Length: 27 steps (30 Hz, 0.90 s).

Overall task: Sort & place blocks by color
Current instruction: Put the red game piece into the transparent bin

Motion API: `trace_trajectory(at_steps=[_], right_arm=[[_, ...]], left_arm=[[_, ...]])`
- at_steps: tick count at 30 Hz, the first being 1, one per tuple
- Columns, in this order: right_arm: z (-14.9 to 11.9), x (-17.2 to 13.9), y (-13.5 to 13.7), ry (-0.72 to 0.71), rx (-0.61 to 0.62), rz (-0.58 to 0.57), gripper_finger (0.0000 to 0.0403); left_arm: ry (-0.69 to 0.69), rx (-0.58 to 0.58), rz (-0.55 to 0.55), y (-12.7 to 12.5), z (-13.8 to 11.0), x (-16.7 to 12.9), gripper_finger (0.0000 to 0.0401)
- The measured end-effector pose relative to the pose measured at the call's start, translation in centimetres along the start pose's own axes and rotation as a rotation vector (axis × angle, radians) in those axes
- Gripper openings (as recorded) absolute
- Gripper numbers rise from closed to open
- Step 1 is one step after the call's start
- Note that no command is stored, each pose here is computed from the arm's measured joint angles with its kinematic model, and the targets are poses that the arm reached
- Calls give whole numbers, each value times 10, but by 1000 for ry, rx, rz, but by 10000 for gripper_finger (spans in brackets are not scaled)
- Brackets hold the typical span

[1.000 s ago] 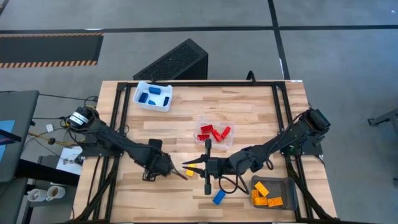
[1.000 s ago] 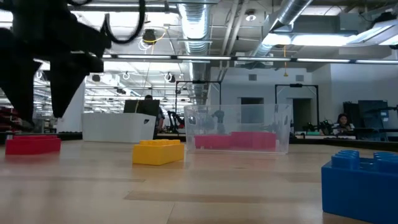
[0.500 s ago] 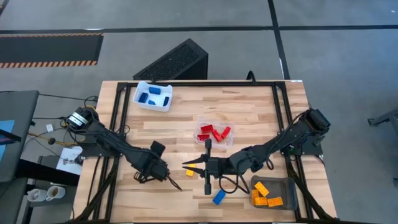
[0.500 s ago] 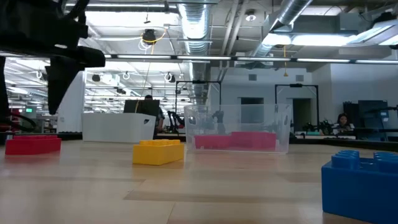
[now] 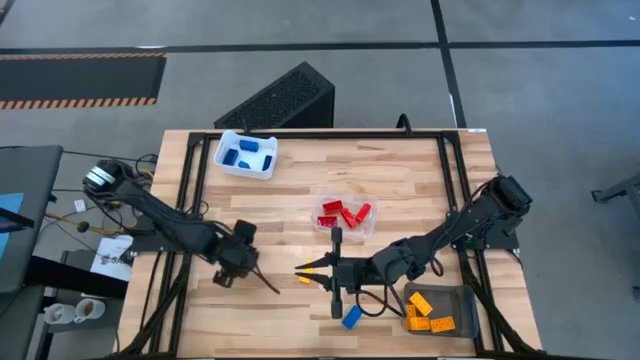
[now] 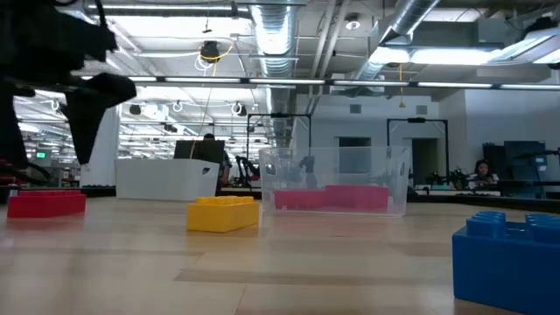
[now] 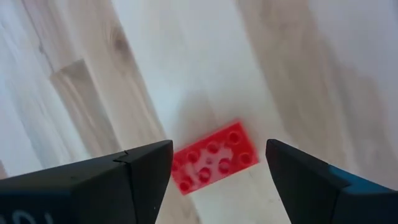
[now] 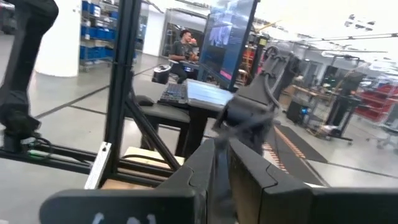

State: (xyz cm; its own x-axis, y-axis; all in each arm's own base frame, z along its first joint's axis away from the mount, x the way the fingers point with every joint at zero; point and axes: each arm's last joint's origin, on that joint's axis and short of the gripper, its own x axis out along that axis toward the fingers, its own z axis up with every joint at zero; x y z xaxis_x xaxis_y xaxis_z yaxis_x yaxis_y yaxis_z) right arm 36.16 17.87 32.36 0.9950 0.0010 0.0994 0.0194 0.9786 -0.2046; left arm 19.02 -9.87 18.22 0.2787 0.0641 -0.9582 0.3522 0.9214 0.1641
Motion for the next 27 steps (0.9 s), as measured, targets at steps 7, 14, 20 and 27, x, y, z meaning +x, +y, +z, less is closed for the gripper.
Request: trace_trajectory(at_steps=[7, 14, 20, 27], right_arm=[[0, 2, -5, -3, 5, -25, 67], [-1, 3, -7, -5, 28, -30, 67], [0, 1, -3, -7, 24, -20, 67], [0, 2, -4, -4, 21, -22, 67]], left_arm=[[-111, 141, -11, -6, -9, -15, 245], [-9, 247, -26, -13, -6, 4, 245], [87, 308, -16, -17, -4, 25, 245], [119, 384, 1, -17, -4, 31, 245]])
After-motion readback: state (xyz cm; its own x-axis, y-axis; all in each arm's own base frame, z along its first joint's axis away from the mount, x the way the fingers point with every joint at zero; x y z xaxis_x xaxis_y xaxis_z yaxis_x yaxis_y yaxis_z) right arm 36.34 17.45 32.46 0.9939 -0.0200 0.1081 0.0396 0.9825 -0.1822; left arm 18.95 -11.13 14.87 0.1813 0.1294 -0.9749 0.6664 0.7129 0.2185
